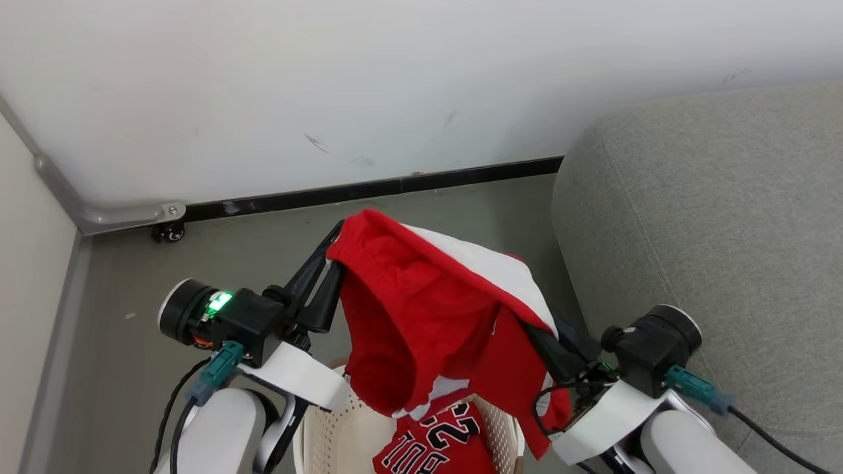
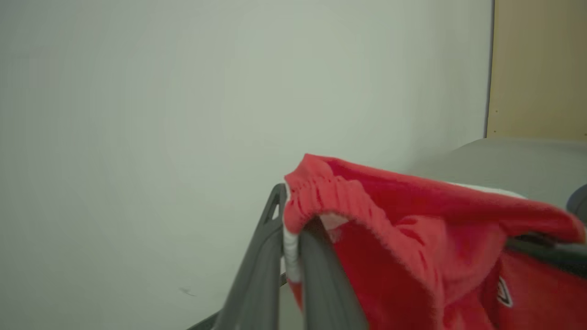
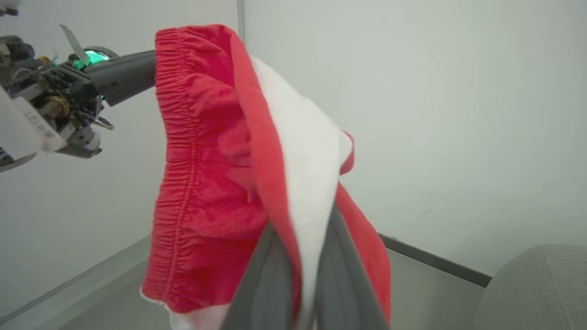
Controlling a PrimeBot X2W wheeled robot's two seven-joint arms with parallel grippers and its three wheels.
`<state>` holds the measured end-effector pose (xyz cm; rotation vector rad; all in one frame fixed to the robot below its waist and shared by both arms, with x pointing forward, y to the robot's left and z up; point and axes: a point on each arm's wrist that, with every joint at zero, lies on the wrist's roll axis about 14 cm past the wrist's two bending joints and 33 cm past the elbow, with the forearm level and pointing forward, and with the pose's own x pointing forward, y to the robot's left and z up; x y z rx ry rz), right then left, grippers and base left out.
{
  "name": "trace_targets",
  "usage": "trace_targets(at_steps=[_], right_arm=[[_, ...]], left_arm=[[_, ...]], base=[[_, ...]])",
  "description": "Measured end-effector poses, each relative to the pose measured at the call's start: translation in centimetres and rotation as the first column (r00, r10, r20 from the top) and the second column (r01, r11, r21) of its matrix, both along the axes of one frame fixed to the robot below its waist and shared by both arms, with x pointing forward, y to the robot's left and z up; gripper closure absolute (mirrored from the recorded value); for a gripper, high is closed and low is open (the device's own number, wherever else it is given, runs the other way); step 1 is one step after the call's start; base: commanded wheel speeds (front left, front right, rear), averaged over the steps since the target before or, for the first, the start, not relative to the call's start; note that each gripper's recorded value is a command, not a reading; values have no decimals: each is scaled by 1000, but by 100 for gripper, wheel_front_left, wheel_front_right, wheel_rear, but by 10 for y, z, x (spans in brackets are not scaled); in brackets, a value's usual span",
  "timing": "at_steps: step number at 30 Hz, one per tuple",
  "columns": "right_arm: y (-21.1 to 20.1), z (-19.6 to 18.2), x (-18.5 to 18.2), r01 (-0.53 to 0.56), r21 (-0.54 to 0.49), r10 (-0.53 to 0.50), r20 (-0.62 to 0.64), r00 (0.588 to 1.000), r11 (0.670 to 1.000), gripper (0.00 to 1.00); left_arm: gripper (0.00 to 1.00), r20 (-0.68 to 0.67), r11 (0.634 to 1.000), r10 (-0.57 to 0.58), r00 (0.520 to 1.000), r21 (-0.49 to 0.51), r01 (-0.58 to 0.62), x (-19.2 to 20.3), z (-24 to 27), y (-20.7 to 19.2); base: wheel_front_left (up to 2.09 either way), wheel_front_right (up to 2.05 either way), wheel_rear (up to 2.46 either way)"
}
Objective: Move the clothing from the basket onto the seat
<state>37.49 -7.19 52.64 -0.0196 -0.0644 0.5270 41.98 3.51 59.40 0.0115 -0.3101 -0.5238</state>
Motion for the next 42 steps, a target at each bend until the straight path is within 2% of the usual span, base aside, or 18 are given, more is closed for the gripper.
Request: trace_targets(at_steps=[1, 2, 3, 4, 5, 6, 15, 20, 25, 35, 42], right_arm=[[-3, 2, 1, 12, 15, -12, 1, 1000, 1000, 100], [-7, 5, 2, 24, 31, -24, 6, 1000, 999, 100], [-12, 8, 3, 41, 48, -41, 11, 999, 998, 100], [-17, 10, 4, 59, 60, -60, 14, 998, 996, 100], [-24, 11, 4, 80, 72, -81, 13, 997, 994, 100], [-30, 11, 6, 99, 80, -101, 12, 995, 992, 100], [-90, 34, 14, 266, 120, -276, 73, 958, 956, 100], [-127, 32, 6, 365, 111, -374, 75, 924, 924, 100], [-145, 30, -6, 419, 116, -428, 72, 901, 901, 100], [-163, 25, -35, 499, 119, -509, 69, 858, 858, 100], [-179, 23, -61, 568, 141, -579, 57, 813, 811, 100]], left_arm=[[100, -19, 1000, 8, 1000, 0, -8, 2, -6, 3], [95, -35, 1000, 11, 999, 4, -11, 3, -11, 4], [76, -45, 1000, 12, 999, 7, -12, 4, -15, 4], [52, -53, 1000, 12, 999, 3, -12, 4, -17, 3], [21, -62, 1000, 12, 998, -2, -12, 5, -18, 3], [0, -70, 1000, 11, 998, -5, -11, 6, -20, 2], [0, -146, 998, 12, 989, -55, -21, 8, -37, 4], [0, -182, 994, 60, 981, -81, -76, 13, -45, 22], [0, -166, 989, 83, 983, -103, -101, 18, -37, 25], [0, -120, 985, 34, 992, -164, -53, 18, -15, -1], [0, -126, 985, -51, 991, -168, 29, 8, -17, -33]], base=[[0, 0, 0], [0, 0, 0], [0, 0, 0], [0, 0, 0], [0, 0, 0], [0, 0, 0], [0, 0, 0], [0, 0, 0], [0, 0, 0], [0, 0, 0], [0, 0, 0]])
